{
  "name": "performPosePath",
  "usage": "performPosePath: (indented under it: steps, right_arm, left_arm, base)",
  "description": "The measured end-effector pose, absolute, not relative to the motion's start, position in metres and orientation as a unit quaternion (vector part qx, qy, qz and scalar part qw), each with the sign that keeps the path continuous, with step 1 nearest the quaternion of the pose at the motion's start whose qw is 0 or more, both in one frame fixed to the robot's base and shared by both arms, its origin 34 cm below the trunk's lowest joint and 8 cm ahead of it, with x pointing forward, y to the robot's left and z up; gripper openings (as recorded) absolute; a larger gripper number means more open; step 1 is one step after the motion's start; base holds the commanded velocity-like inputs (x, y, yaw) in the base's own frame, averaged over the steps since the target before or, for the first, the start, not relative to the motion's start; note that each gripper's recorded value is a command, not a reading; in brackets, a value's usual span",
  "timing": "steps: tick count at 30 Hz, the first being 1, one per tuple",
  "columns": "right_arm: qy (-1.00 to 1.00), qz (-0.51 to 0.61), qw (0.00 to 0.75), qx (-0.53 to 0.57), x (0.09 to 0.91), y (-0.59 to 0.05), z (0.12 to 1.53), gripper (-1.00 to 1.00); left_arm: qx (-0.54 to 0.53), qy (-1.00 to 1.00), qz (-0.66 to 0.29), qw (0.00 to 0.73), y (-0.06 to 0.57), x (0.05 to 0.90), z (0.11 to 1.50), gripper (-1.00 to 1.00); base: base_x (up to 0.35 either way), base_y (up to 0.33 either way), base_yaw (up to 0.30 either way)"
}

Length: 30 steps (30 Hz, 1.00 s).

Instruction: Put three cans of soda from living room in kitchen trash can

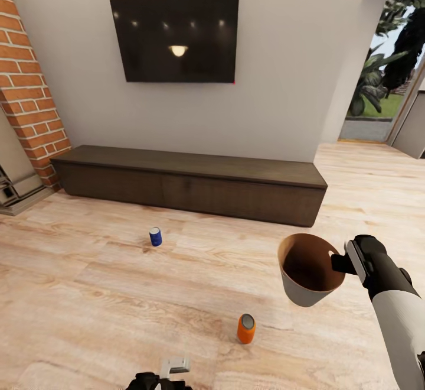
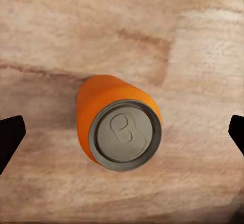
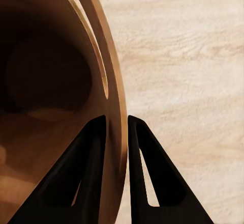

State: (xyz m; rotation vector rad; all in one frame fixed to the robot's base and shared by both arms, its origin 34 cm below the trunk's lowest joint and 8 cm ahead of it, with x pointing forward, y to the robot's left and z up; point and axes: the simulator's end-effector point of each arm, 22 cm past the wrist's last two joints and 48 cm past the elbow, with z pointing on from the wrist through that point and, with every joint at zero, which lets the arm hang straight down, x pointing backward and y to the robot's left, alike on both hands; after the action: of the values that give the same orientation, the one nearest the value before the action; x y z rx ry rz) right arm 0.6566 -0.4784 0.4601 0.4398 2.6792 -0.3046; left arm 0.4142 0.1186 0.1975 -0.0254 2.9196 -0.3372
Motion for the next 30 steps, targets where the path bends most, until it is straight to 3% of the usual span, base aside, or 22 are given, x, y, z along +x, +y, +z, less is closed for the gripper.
performPosePath:
  steps: [30]
  right_arm:
    - [0.967,-0.12,0.171,0.148,0.652,-0.479,0.421,-1.0]
  left_arm:
    - [-0.012,0.991,-0.116,0.071,0.117,0.395,0.175,1.0]
  base:
    - [0.0,0.0,0.0]
